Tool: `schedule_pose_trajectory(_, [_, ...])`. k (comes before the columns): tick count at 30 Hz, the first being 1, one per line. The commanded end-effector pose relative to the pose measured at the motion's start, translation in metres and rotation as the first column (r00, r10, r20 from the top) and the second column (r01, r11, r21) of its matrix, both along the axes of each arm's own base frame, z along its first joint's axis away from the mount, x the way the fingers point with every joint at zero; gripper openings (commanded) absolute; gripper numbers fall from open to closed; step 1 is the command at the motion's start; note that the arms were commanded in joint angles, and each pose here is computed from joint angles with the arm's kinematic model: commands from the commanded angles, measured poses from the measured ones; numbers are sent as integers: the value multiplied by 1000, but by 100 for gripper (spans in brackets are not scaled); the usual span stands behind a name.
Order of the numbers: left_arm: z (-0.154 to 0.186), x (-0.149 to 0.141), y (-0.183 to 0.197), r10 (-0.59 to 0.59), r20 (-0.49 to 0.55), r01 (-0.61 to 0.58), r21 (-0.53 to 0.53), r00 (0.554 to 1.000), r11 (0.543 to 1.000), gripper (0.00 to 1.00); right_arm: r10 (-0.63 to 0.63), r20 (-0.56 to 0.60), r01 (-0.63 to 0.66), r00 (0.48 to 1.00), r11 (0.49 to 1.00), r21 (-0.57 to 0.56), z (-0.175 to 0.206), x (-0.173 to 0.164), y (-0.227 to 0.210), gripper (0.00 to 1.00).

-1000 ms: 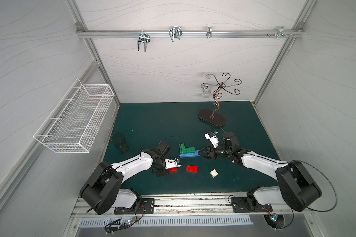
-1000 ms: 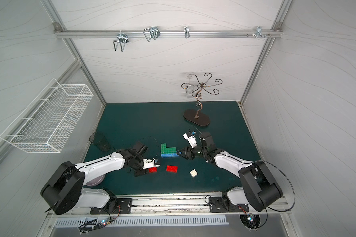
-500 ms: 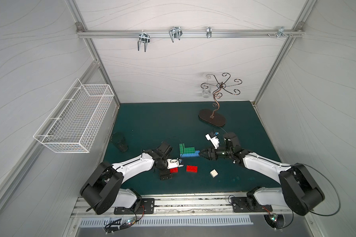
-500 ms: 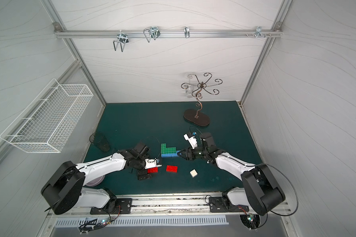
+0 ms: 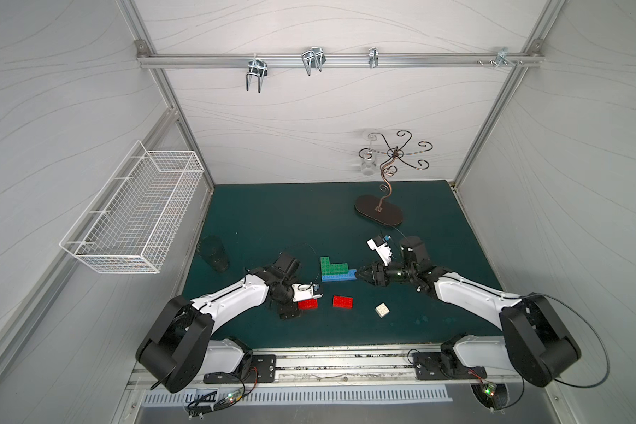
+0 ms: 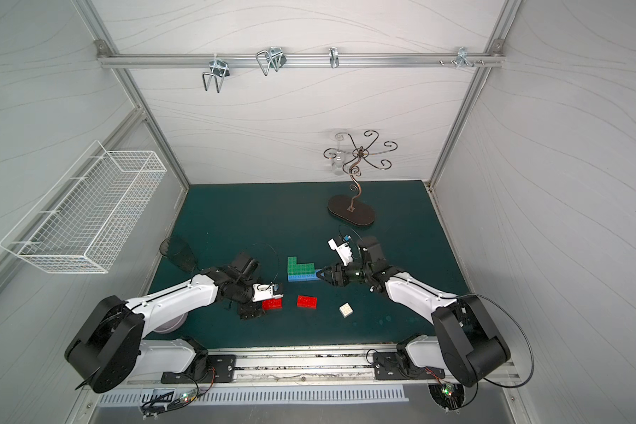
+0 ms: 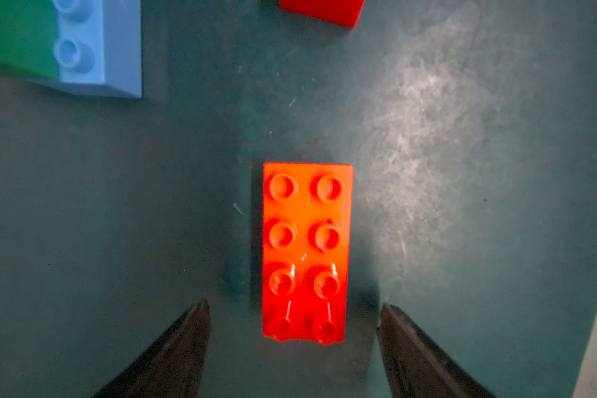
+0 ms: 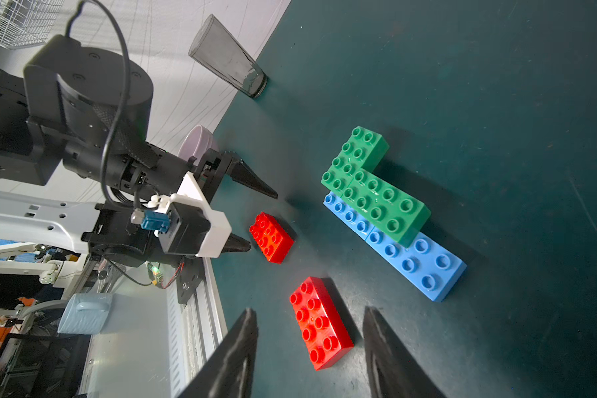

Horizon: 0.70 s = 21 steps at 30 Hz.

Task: Assemble a small pinwheel with lego
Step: Pick up the lego brick from the center of the board.

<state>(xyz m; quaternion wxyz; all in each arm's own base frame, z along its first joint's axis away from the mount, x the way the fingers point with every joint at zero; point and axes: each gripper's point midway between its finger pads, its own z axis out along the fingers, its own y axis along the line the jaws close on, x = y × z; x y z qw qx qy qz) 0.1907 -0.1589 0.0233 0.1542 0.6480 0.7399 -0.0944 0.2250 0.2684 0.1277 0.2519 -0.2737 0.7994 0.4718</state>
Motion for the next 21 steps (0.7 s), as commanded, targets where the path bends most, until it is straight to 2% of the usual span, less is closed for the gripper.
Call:
schedule_pose_trajectory(1, [9, 4, -11, -4, 4, 4, -64, 1000, 998, 80, 14, 0, -14, 1000, 1000, 5, 4, -2, 2, 52])
schedule_pose_trajectory(3, [9, -1, -12, -11, -11, 10, -78, 1000, 997, 74, 14, -2, -14, 1000, 1000, 5, 3, -2, 2, 52])
schedule_pose_trajectory(7, [4, 0, -9, -19, 3, 19, -58, 1000, 998, 69, 13, -3, -13, 1000, 1000, 12, 4, -2, 3, 52])
schedule_pose_trajectory(15, [1, 1, -8, -4, -41, 3, -40, 999, 999, 54, 20, 0, -20, 1000, 1000, 16, 8, -1, 4, 52])
schedule_pose_trajectory(21, [2, 4, -4, 12, -21, -13, -38, 1000, 999, 54, 22, -1, -22, 1000, 1000, 15, 7, -1, 4, 52])
